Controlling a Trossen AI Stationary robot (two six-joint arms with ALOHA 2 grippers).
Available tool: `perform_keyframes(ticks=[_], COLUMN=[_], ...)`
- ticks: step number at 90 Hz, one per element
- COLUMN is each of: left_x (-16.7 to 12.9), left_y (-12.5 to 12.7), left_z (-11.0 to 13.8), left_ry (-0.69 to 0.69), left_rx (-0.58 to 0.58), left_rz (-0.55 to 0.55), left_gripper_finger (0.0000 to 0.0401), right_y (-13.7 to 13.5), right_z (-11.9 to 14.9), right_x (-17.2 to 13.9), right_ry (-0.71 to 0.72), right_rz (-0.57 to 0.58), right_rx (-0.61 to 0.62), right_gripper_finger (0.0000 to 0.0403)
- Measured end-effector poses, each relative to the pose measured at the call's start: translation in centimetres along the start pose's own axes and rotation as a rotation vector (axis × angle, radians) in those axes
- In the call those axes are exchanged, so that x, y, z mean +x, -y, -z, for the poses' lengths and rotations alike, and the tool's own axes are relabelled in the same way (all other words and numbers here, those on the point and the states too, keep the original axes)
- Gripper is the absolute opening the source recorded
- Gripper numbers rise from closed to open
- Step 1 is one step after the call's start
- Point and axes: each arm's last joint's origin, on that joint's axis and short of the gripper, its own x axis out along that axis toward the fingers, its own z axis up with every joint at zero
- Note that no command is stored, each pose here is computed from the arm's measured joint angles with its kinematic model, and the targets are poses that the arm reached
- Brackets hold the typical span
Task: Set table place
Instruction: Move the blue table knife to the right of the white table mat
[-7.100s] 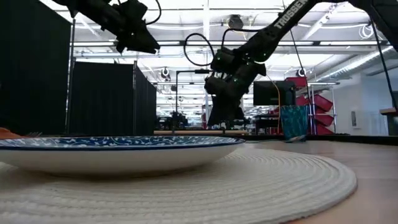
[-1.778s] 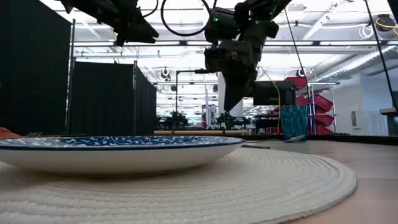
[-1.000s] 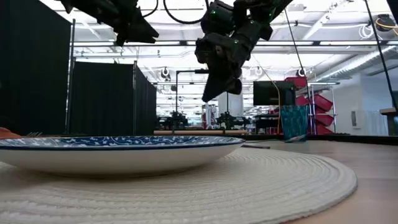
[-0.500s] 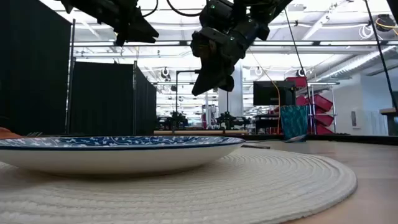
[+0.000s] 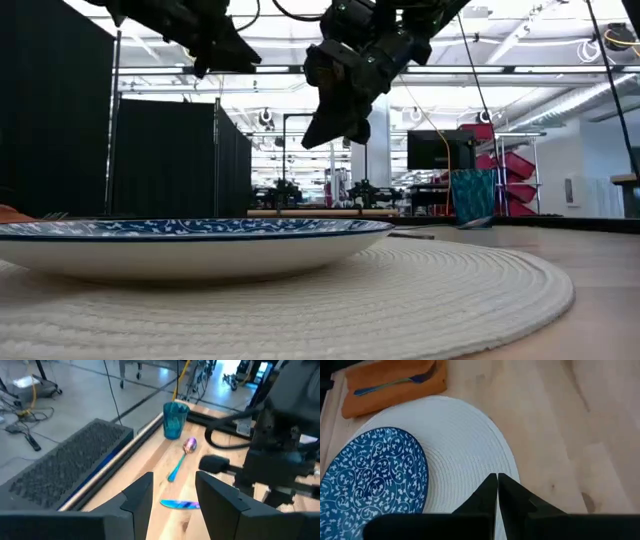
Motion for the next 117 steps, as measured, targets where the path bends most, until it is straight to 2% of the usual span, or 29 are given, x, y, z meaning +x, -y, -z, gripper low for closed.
perform_keyframes(ticks=[18,26,36,57,86,97,105,117], left_x=[1.6,1.5,1.4,1.3,1.3,0.8,0.2,-0.9], left_y=[0.1,0.3,0.5,0.5,0.5,0.5,0.6,0.7], left_z=[1.1,1.2,1.3,1.8,1.8,1.5,1.3,1.2], left_ry=[-0.091,-0.098,-0.116,-0.171,-0.171,-0.152,-0.142,-0.141], left_rx=[-0.071,-0.060,-0.054,-0.063,-0.063,-0.060,-0.058,-0.058], left_rz=[0.012,0.065,0.140,0.129,0.126,0.127,0.127,0.123], left_gripper_finger=[0.0134,0.0134,0.0134,0.0134,0.0134,0.0134,0.0134,0.0134], right_y=[0.0,0.0,0.1,0.3,0.3,0.5,0.6,0.6], right_z=[-0.4,-0.4,-0.4,-0.5,-0.2,-0.3,0.3,1.6], right_x=[0.0,0.0,0.0,-0.1,-0.1,-0.1,-0.1,-0.3], right_ry=[0.036,0.038,0.043,0.054,0.024,0.025,-0.028,-0.164], right_rz=[-0.005,-0.008,0.000,0.002,0.004,0.006,0.011,-0.019], right_rx=[0.012,0.018,-0.030,-0.020,-0.022,0.028,0.041,-0.027], right_gripper_finger=[0.0000,0.0000,0.0000,0.0000,0.0000,0.0000,0.0000,0.0000])
